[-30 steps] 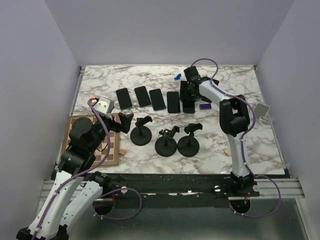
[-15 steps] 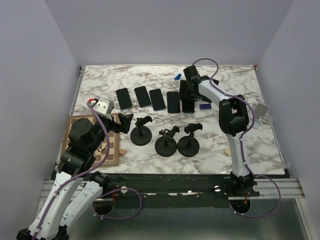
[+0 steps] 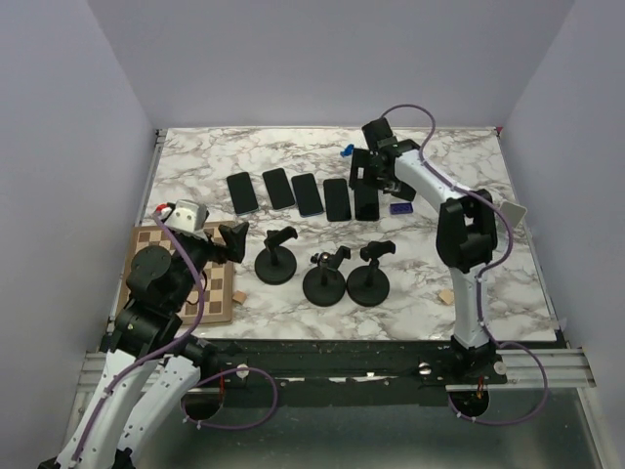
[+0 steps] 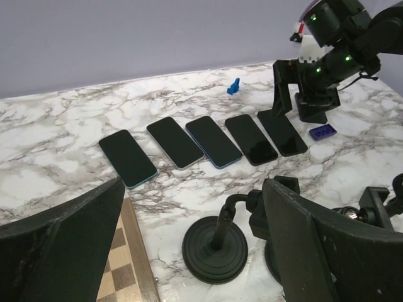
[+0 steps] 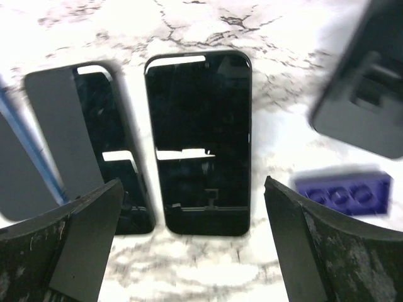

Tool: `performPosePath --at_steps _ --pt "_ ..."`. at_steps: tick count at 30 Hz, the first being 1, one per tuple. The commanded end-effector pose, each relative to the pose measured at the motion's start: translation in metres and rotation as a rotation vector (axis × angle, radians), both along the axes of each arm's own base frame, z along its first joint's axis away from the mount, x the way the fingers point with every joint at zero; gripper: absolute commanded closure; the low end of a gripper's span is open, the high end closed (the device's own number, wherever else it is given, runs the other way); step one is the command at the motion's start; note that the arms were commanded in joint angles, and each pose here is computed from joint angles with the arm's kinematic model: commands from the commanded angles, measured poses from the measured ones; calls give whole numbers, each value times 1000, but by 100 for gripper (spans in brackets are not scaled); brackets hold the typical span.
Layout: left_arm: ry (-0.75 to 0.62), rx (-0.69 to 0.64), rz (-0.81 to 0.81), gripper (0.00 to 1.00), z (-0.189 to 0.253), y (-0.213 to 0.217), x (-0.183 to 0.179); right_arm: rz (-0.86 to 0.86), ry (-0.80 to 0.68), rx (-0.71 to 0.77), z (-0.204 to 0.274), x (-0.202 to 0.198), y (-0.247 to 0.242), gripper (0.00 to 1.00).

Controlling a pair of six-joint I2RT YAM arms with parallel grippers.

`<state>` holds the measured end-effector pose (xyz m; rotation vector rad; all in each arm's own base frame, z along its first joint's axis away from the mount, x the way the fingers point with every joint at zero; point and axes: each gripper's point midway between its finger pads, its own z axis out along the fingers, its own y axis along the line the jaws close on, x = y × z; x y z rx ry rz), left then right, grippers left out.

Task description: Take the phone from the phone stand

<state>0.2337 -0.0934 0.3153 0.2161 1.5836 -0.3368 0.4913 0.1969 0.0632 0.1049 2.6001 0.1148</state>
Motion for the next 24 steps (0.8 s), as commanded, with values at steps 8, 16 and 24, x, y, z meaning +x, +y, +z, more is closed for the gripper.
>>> performPosePath --at_steps 8,16,24 --pt "-55 -228 13 2 55 24 -67 8 -393 156 198 -93 -36 0" --pt "-88 -246 45 1 88 44 -98 -57 -712 255 289 -194 -92 0" --pt "-152 -276 79 1 112 59 -116 -127 -925 354 343 -266 -131 0"
